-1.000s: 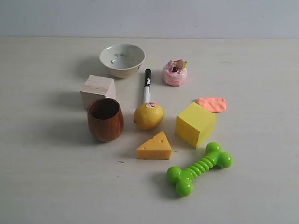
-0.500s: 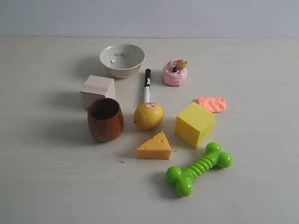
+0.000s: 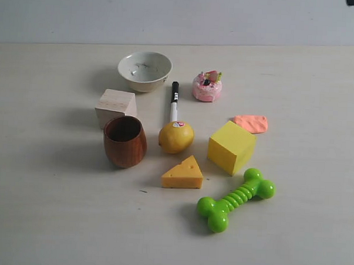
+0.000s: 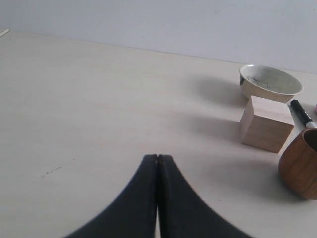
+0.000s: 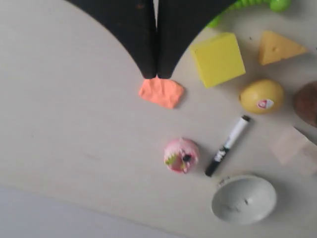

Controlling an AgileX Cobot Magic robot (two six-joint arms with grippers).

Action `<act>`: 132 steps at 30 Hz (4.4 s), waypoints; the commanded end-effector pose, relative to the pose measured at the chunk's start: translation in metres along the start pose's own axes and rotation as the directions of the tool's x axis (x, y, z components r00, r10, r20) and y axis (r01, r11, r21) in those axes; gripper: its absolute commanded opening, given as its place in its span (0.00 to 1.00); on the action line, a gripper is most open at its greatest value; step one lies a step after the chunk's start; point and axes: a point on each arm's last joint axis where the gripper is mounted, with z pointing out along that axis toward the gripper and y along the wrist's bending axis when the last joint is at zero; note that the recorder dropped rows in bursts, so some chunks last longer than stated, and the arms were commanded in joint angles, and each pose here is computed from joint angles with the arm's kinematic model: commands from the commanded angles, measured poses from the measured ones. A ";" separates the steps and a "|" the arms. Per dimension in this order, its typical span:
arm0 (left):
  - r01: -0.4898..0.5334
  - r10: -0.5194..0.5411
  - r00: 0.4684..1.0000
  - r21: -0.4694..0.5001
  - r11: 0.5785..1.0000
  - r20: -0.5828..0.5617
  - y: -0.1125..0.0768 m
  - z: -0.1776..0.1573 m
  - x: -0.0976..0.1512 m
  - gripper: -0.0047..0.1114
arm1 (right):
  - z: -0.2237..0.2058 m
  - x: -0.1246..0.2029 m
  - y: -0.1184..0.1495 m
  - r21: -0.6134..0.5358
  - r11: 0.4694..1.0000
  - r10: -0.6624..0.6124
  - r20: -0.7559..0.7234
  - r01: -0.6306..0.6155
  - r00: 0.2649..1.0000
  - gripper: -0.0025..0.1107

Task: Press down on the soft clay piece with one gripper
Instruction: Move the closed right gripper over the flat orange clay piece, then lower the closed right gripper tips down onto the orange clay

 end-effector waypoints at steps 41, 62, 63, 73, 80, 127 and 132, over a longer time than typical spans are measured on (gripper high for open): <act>0.008 -0.008 1.000 0.003 1.000 0.006 0.000 0.000 0.000 0.04 | 0.281 0.023 -0.023 0.058 0.963 0.249 -0.567 -0.263 0.785 0.02; 0.007 -0.007 1.000 0.003 1.000 0.006 0.000 0.000 0.000 0.04 | 0.290 0.021 -0.011 0.378 0.820 0.571 -0.590 -0.429 0.571 0.02; 0.007 -0.007 1.000 0.003 1.000 0.006 0.000 0.000 0.000 0.04 | 0.290 0.021 -0.008 0.370 0.820 0.571 -0.594 -0.437 0.567 0.02; 0.007 -0.007 1.000 0.003 1.000 0.006 0.000 0.000 0.000 0.04 | 0.294 0.017 0.002 0.357 0.854 0.520 -0.567 -0.379 0.639 0.02; 0.007 -0.007 1.000 0.003 1.000 0.006 0.000 0.000 0.000 0.04 | 0.294 0.017 0.000 0.352 0.874 0.484 -0.570 -0.335 0.664 0.02; 0.007 -0.007 1.000 0.003 1.000 0.006 0.000 0.000 0.000 0.04 | 0.335 0.060 0.004 0.281 0.916 0.402 -0.672 -0.287 0.622 0.02; 0.007 -0.007 1.000 0.003 1.000 0.006 0.000 0.000 0.000 0.04 | 0.336 0.073 0.004 0.287 0.917 0.399 -0.687 -0.278 0.607 0.02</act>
